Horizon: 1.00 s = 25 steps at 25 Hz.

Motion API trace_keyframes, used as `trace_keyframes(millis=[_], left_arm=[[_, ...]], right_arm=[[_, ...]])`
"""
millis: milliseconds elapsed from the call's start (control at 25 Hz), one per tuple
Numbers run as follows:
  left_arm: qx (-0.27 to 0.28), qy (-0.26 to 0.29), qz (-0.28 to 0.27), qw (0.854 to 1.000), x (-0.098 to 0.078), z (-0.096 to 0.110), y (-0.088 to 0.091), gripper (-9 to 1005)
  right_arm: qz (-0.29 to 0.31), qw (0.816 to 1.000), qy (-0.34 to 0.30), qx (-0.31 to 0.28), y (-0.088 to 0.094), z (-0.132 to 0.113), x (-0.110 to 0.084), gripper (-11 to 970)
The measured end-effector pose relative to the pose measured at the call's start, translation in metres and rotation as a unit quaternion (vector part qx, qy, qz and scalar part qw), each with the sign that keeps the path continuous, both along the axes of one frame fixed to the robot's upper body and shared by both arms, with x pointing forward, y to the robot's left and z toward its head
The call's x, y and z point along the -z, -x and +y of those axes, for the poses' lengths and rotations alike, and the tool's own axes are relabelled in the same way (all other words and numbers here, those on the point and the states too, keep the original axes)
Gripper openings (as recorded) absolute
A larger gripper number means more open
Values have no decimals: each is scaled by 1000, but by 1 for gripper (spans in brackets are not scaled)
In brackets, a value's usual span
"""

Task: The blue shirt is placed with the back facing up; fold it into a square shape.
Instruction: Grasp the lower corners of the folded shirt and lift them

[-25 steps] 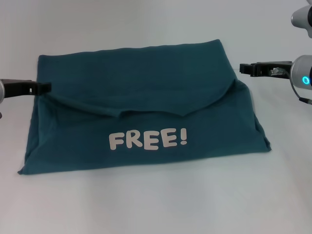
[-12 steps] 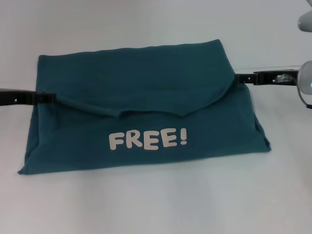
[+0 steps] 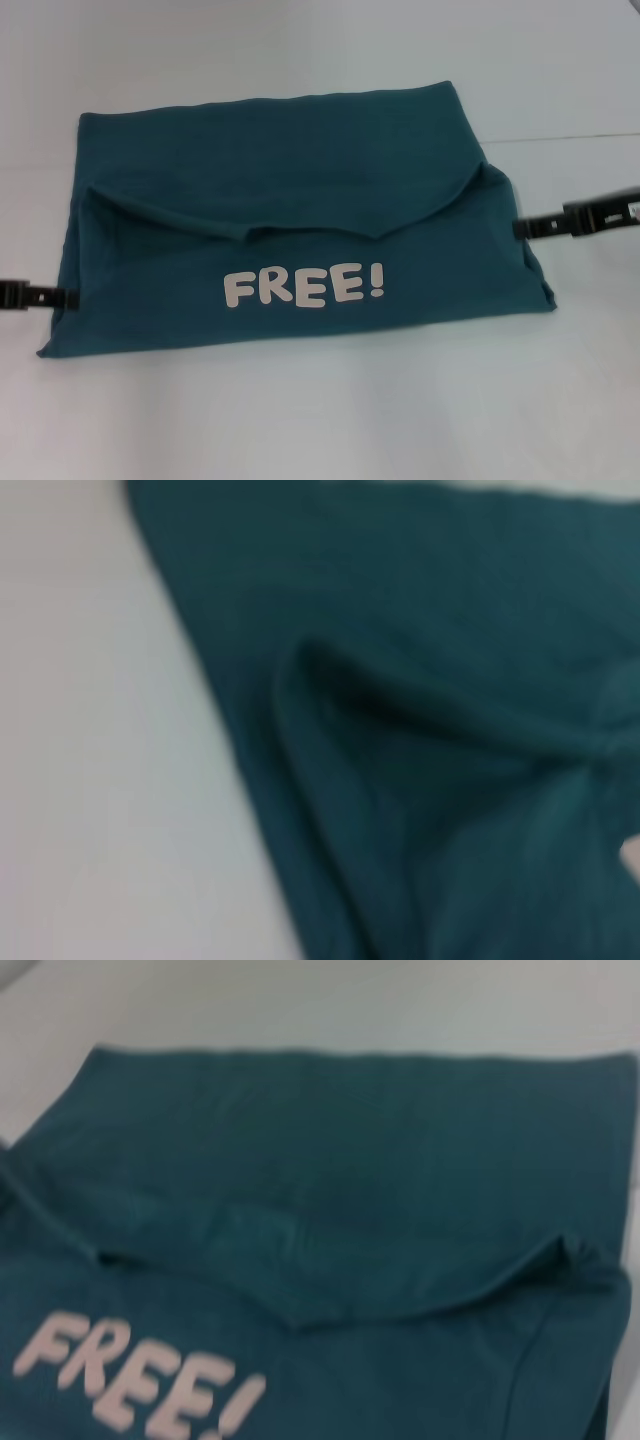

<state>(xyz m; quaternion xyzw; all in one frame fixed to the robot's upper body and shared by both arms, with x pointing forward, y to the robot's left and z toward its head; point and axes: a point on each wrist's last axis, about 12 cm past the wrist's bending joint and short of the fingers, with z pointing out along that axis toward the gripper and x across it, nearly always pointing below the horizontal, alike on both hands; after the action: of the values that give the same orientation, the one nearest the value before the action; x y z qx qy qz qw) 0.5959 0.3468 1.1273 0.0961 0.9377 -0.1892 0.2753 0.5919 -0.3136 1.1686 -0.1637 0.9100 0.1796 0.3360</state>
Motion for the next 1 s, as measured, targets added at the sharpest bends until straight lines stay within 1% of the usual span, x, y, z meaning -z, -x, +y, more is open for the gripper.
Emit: trace_keyframes(millis=[120,360,560,680,720,1000], left_arm=[[-7,-9,25,1000,2,-2,4,913],[-25,-15,27,999,2,-3,11,901],[-35,-13,50,998,3,-5,11,891],[-36,-12,53,998,3,-5,12,885],[-38,-8,65,997,5,-6,13,883],[-37,1,88,995,11,-11,13,869]], right_arm=[[21,1000,18,-10,3,1,2,945],[38,998,48,-17,1,8,7,944],[40,998,50,-18,1,9,8,944],[42,998,49,-17,2,9,10,944],[43,998,49,-17,2,8,10,944],[42,998,49,-17,1,9,10,945]])
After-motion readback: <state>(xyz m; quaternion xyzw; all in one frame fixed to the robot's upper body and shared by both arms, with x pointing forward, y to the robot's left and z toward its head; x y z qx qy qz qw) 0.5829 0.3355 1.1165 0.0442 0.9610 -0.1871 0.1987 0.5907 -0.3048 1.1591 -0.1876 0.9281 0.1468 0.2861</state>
